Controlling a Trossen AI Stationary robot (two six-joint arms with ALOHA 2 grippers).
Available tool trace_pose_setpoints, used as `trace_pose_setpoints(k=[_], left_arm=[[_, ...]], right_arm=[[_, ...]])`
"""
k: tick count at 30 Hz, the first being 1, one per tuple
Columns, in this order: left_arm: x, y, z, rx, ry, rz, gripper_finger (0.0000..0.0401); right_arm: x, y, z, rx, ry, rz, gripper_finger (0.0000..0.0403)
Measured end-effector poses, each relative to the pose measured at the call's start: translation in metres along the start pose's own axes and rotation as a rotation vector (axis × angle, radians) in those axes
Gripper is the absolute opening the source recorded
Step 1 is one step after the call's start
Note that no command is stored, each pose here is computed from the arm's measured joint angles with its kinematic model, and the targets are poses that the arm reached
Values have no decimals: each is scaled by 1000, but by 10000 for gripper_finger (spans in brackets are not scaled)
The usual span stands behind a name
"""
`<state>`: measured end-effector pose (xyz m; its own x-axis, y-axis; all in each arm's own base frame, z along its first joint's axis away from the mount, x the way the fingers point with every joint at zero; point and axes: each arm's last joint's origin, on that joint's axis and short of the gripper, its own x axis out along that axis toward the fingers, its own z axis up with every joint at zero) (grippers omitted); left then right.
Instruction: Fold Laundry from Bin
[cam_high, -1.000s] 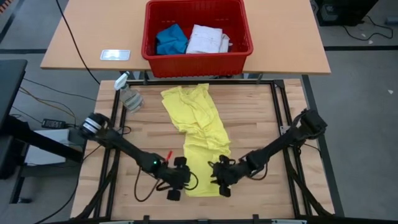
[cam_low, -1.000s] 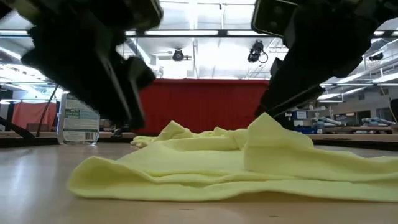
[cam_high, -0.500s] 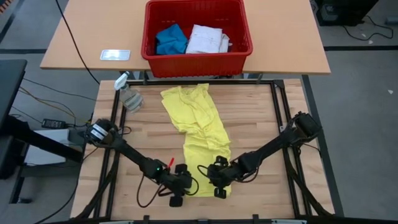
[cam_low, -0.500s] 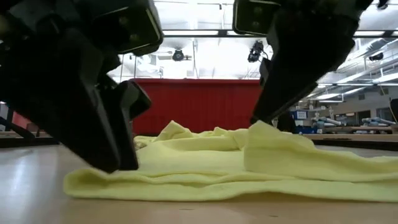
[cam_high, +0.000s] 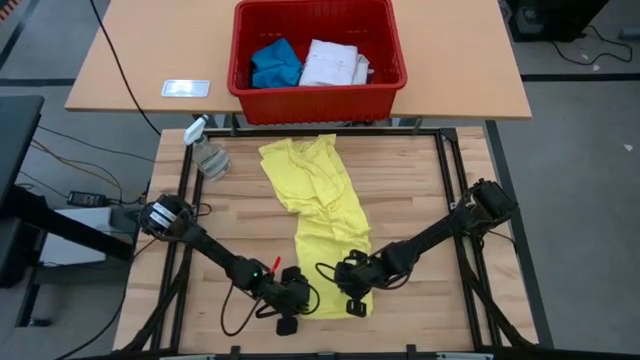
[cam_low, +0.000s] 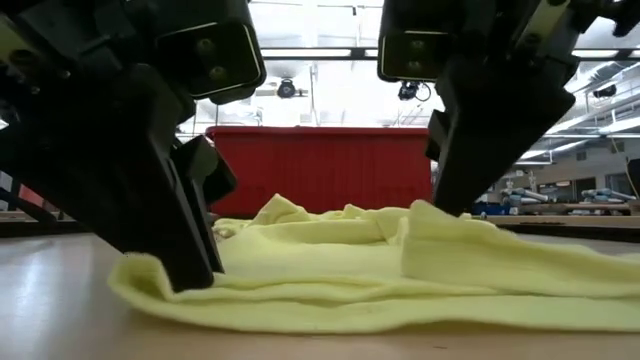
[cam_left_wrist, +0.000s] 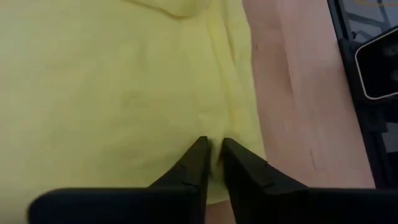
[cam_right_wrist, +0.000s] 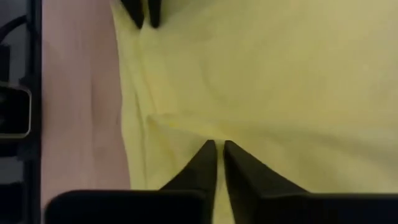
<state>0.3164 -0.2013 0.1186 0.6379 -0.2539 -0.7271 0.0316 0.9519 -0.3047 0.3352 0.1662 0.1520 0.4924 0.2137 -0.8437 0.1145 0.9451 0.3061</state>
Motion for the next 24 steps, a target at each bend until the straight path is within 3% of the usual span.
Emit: trace_pose_setpoints(k=[4,10,16,24], left_arm=[[0,-1,1,-32,-8,-12,9],[0,-6,0,-47,-22,-45,6],[0,-8,-1,-42,-23,-52,2],[0,-7,-1,-34,-26,-47,1]], right_arm=[[0,5,-3,-4,43,70,10],[-9,32,-16,8,43,165,11],[-8,28,-17,91,-35,21,88],[-3,14,-6,115,-64,3,201]])
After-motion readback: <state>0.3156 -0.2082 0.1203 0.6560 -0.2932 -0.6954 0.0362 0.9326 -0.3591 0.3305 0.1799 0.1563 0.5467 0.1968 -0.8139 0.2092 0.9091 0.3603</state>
